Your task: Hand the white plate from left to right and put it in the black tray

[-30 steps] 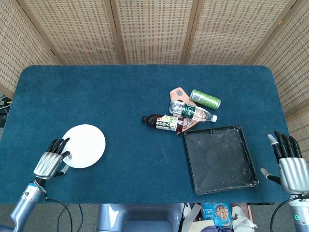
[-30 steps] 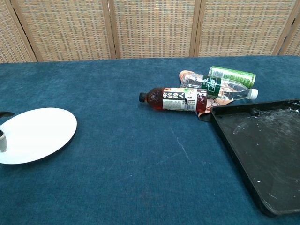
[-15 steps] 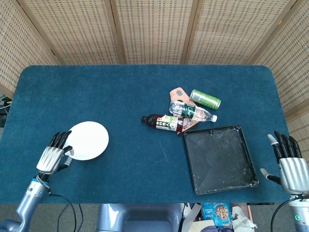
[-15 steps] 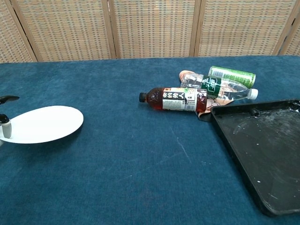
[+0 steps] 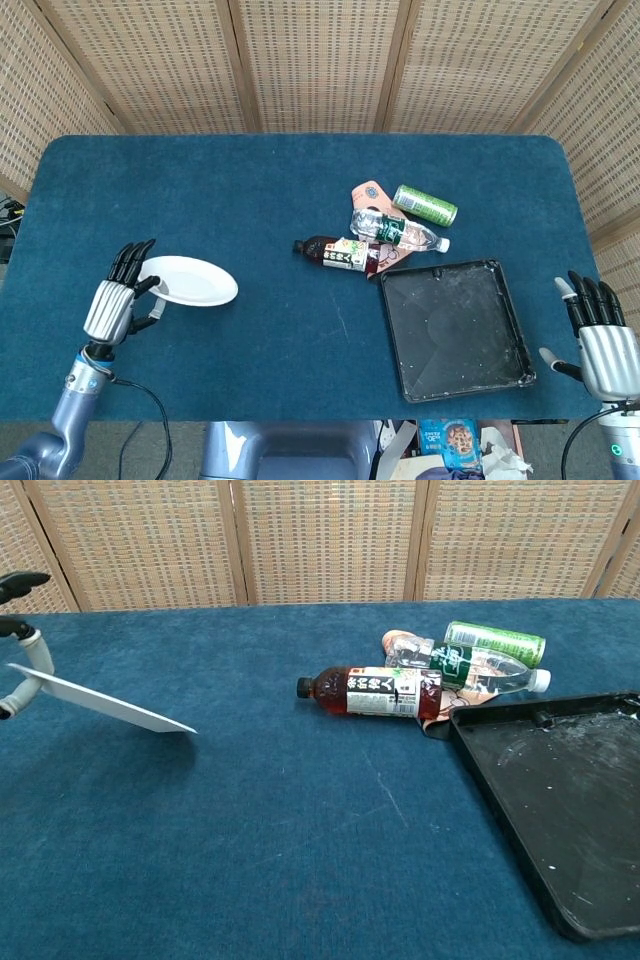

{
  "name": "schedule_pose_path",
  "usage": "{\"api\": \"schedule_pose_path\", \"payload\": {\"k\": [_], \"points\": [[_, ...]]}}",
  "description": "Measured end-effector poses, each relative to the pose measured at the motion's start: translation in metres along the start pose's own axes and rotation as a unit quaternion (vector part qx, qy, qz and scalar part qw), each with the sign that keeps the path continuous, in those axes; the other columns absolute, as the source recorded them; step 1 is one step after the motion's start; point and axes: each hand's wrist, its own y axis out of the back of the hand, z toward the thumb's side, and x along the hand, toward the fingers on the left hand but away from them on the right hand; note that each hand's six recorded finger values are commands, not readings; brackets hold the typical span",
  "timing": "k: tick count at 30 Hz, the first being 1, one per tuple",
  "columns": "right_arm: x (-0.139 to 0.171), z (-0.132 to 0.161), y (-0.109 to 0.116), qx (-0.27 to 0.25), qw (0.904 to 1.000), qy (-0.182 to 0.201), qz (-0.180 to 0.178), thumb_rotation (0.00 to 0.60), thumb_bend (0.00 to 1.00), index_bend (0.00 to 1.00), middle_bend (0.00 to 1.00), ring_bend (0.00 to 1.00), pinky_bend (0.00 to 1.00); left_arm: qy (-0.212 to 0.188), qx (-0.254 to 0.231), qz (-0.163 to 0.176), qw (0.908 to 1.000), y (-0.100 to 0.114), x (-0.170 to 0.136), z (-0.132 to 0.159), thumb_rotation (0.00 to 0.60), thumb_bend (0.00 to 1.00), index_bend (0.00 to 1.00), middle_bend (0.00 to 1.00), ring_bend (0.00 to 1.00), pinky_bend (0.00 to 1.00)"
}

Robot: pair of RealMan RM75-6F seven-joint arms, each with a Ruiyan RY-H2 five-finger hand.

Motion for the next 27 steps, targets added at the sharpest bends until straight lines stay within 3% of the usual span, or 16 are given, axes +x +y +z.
{"api": "schedule_pose_path", "payload": {"k": [7,12,16,21,24,25,26,27], "points": [[-0.001,0.000,-0.002,0.004,1.0000,-0.002,0.003,0.600,0.00,0.00,0.00,0.00,0.00,-0.073,-0.026,0.018,0.9968,0.004,0.025,0.059,0.600,0.51,0.80,0.00,0.00,0.00],[-0.001,0.000,-0.004,0.006,1.0000,-0.001,0.005,0.600,0.00,0.00,0.00,0.00,0.00,-0.127,-0.044,0.027,0.9905,-0.004,0.035,0.104,0.600,0.51,0.80,0.00,0.00,0.00],[-0.002,-0.001,-0.005,0.007,0.9999,-0.003,0.007,0.600,0.00,0.00,0.00,0.00,0.00,-0.157,-0.072,0.031,0.9846,-0.019,0.042,0.135,0.600,0.51,0.80,0.00,0.00,0.00],[-0.003,-0.002,-0.006,0.008,0.9999,-0.006,0.009,0.600,0.00,0.00,0.00,0.00,0.00,-0.185,-0.082,0.004,0.9793,-0.047,0.047,0.160,0.600,0.51,0.80,0.00,0.00,0.00],[-0.003,-0.003,-0.006,0.009,0.9999,-0.006,0.009,0.600,0.00,0.00,0.00,0.00,0.00,-0.196,-0.080,-0.016,0.9772,-0.065,0.048,0.167,0.600,0.36,0.78,0.00,0.00,0.00],[-0.004,-0.003,-0.007,0.008,0.9999,-0.007,0.011,0.600,0.00,0.00,0.00,0.00,0.00,-0.198,-0.079,-0.023,0.9767,-0.071,0.049,0.167,0.600,0.22,0.71,0.00,0.00,0.00],[-0.004,-0.003,-0.007,0.008,0.9999,-0.007,0.012,0.600,0.00,0.00,0.00,0.00,0.00,-0.200,-0.076,-0.031,0.9764,-0.076,0.049,0.167,0.600,0.10,0.57,0.00,0.00,0.00],[-0.004,-0.004,-0.008,0.007,0.9999,-0.008,0.012,0.600,0.00,0.00,0.00,0.00,0.00,-0.201,-0.069,-0.041,0.9763,-0.082,0.049,0.165,0.600,0.04,0.43,0.00,0.00,0.00]]}}
